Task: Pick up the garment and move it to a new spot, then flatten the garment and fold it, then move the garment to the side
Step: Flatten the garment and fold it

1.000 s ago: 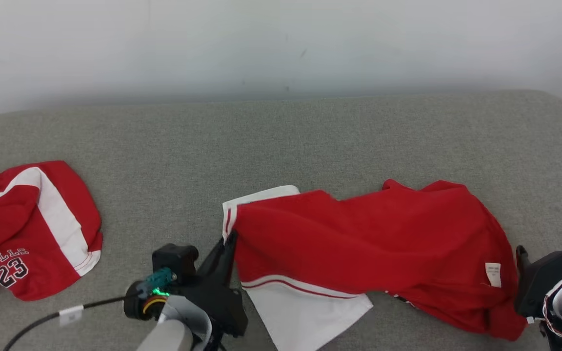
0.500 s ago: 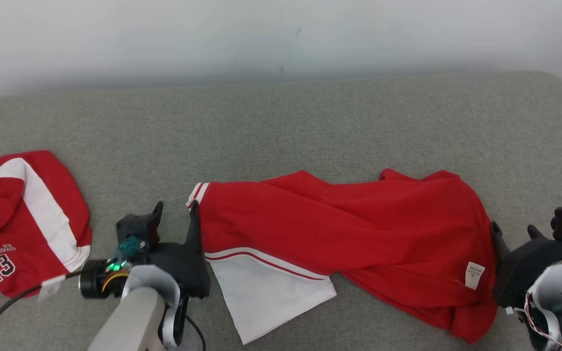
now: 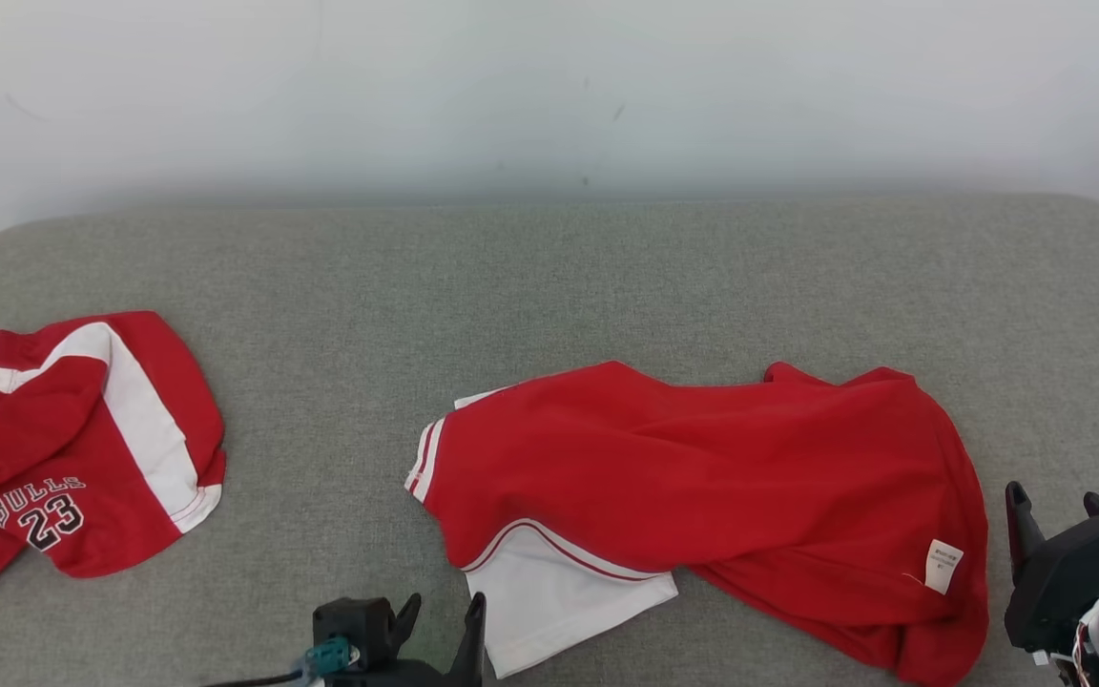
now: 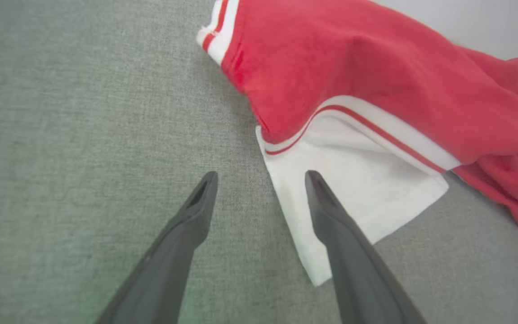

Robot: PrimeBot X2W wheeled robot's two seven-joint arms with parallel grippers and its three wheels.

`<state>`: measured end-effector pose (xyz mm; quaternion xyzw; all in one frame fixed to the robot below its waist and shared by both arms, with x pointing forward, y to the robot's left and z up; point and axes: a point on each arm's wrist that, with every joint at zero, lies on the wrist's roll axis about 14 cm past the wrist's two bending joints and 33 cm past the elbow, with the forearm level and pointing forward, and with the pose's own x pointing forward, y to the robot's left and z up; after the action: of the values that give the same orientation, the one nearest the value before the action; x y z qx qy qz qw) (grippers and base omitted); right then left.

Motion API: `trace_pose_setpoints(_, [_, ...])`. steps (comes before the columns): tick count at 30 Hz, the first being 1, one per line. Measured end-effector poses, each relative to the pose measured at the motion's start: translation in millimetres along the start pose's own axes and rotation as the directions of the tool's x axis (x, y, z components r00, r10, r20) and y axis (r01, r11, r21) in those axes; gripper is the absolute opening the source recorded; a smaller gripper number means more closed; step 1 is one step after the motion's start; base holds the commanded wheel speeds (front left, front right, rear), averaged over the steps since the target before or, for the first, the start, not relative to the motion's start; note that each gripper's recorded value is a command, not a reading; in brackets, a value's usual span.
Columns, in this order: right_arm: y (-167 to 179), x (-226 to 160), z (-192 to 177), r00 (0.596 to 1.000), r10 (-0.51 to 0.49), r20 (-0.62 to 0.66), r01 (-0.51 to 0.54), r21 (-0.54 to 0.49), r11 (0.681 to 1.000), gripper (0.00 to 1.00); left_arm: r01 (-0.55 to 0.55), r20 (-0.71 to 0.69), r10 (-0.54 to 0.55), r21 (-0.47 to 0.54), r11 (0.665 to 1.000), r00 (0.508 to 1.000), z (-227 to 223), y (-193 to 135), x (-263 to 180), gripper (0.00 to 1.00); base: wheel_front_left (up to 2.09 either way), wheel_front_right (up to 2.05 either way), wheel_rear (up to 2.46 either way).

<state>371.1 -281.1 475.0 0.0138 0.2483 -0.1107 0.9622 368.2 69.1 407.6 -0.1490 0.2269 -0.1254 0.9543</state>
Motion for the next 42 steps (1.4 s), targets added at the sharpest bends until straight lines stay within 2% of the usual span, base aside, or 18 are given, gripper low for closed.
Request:
trace_pose_setpoints(5, [0.9,-5.2,-2.8,1.0,0.002,-0.007,-0.002,0.005,1.0,1.0,-0.005,-0.003,0.005,0.017,1.0,1.0,3.3,-7.3,-12.5,1.0,0.0,0.0,0.0])
trace_pose_setpoints(9, [-0.1,-7.4,-1.2,1.0,-0.001,-0.001,0.001,0.009,1.0,1.0,0.025,-0.06,-0.023,0.018,1.0,0.998,-9.4,-19.8,-19.4,1.0,0.0,0.0,0.0])
trace_pose_setpoints(13, [0.3,-8.5,-3.1,1.0,0.0,-0.009,0.0,0.01,1.0,1.0,0.028,-0.131,-0.019,0.069,0.997,0.991,-25.2,-23.0,-20.2,1.0,0.0,0.0,0.0])
trace_pose_setpoints(15, [0.0,-8.5,-4.6,1.0,0.0,-0.013,0.001,0.011,1.0,1.0,0.033,-0.159,-0.022,0.071,0.997,0.987,-30.8,-25.9,-19.6,0.92,0.0,0.0,0.0])
trace_pose_setpoints(17, [-0.2,-8.3,-5.7,1.0,-0.001,-0.016,0.001,0.012,1.0,1.0,0.035,-0.184,-0.02,0.076,0.996,0.983,-35.6,-26.6,-18.7,0.72,0.0,0.0,0.0])
trace_pose_setpoints(18, [-0.4,-8.1,-6.3,1.0,-0.001,-0.018,0.002,0.012,1.0,1.0,0.03,-0.194,-0.014,0.079,0.996,0.981,-37.0,-25.4,-18.0,0.58,0.0,0.0,0.0])
trace_pose_setpoints(19, [-0.7,-8.1,-7.1,1.0,-0.002,-0.02,0.002,0.013,1.0,1.0,0.029,-0.204,-0.012,0.08,0.996,0.979,-38.7,-24.8,-17.6,0.58,0.0,0.0,0.0])
trace_pose_setpoints(21, [-1.5,-7.9,-9.1,1.0,-0.004,-0.026,0.004,0.015,1.0,1.0,0.03,-0.218,-0.012,0.078,0.996,0.976,-41.9,-25.3,-17.4,0.51,0.0,0.0,0.0])
trace_pose_setpoints(23, [-2.0,-7.7,-10.0,1.0,-0.005,-0.028,0.005,0.017,1.0,1.0,0.033,-0.228,-0.015,0.074,0.997,0.974,-44.1,-26.7,-17.1,0.49,0.0,0.0,0.0])
trace_pose_setpoints(25, [-2.0,-7.6,-10.4,1.0,-0.005,-0.029,0.005,0.017,1.0,1.0,0.034,-0.231,-0.016,0.076,0.997,0.973,-44.9,-27.0,-16.5,0.4,0.0,0.0,0.0])
trace_pose_setpoints(29, [0.0,-6.0,-12.9,0.999,0.0,-0.037,0.0,0.017,1.0,1.0,0.033,-0.233,-0.016,0.069,0.997,0.972,-45.1,-27.0,-13.8,0.37,0.0,0.0,0.0])
trace_pose_setpoints(31, [1.9,-3.7,-14.6,0.999,0.005,-0.045,-0.005,0.017,1.0,1.0,0.028,-0.218,-0.012,0.069,0.997,0.976,-42.3,-25.7,-11.9,0.0,0.0,0.0,0.0])
trace_pose_setpoints(36, [5.3,6.9,-23.3,0.994,0.012,-0.105,-0.009,0.029,1.0,1.0,0.014,-0.212,0.001,0.071,0.997,0.977,-41.8,-20.0,-9.1,0.0,0.0,0.0,0.0])
trace_pose_setpoints(39, [-13.1,13.5,-48.1,0.971,-0.054,-0.233,0.053,-0.009,0.999,1.0,0.003,-0.205,0.012,0.069,0.998,0.979,-40.9,-13.8,-9.4,0.0,0.0,0.0,0.0])
trace_pose_setpoints(42, [-15.9,16.5,-57.6,0.959,-0.065,-0.275,0.064,-0.013,0.998,1.0,-0.009,-0.198,0.021,0.063,0.998,0.98,-39.9,-10.3,-10.8,0.0,0.0,0.0,0.0])
